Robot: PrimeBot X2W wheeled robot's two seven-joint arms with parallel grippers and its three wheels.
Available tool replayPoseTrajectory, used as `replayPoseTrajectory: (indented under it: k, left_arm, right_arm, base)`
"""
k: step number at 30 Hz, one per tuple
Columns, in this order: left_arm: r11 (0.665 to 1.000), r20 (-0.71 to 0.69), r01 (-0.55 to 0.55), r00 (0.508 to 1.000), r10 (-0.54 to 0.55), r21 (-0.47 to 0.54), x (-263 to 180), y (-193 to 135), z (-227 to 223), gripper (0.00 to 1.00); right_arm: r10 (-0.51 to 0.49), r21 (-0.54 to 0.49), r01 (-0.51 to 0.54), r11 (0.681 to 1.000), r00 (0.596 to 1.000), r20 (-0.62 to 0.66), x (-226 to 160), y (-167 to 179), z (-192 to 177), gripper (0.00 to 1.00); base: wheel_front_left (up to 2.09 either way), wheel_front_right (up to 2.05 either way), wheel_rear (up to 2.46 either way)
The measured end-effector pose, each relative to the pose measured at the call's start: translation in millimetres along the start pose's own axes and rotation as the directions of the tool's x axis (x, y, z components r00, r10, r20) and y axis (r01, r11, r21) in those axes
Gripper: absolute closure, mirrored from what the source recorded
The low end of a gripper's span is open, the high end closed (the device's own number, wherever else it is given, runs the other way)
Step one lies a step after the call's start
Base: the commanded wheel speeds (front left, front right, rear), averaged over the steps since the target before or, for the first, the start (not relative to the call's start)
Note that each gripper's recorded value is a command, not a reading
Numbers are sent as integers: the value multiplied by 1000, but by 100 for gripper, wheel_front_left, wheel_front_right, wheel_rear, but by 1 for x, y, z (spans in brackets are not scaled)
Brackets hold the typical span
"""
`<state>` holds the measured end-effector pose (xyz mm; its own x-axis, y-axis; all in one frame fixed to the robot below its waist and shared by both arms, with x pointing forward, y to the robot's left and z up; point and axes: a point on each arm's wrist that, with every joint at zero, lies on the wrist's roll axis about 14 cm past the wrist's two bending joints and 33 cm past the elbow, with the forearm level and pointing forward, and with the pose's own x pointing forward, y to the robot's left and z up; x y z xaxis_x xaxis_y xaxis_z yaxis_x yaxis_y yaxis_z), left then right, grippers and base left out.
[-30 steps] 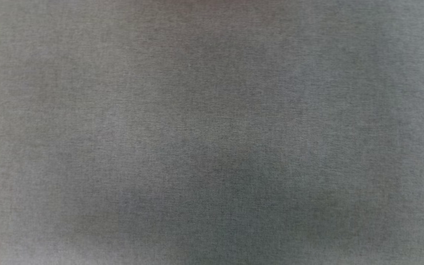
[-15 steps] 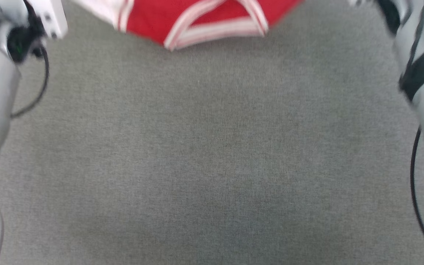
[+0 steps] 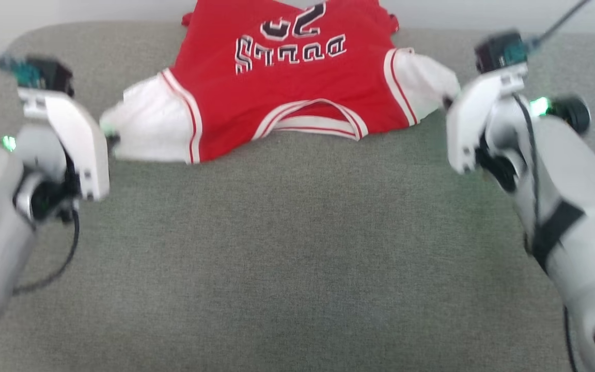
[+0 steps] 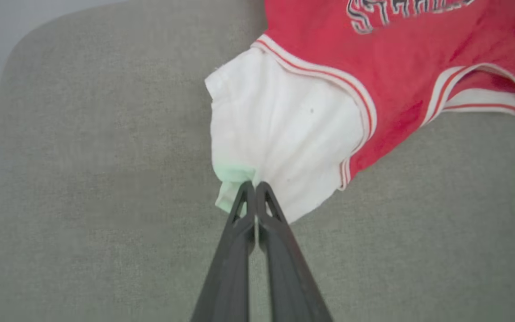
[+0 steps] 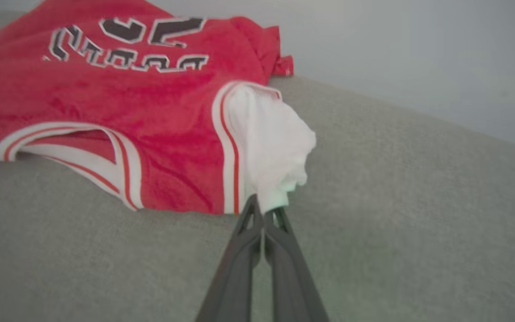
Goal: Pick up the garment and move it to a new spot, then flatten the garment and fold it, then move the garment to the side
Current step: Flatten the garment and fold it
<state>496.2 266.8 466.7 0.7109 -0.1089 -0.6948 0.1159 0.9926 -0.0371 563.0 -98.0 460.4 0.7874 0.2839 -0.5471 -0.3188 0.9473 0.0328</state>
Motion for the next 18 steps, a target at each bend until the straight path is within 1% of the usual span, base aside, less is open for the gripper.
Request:
replayPoseTrajectory:
  k: [5,8,10,18]
  left_arm:
    - [1000,-29,20,999,-20,-16,-19,-9,-35,100]
    - [999,-50,28,998,-29,-28,-33,-16,-54,100]
    - [999,-59,24,998,-26,-38,-42,-17,-64,100]
    - [996,-123,36,991,-45,-76,-75,-38,-108,100]
  right_arm:
    - [44,24,-41,999,991,-127,-27,-10,-48,100]
    - [69,23,-66,998,980,-189,-49,-16,-70,100]
    - [91,47,-83,995,972,-219,-64,-18,-81,100]
    - [160,95,-135,986,924,-348,-122,-3,-128,100]
  base:
    - [0,0,0]
    - [0,0,0]
    - [0,0,0]
    - [0,0,0]
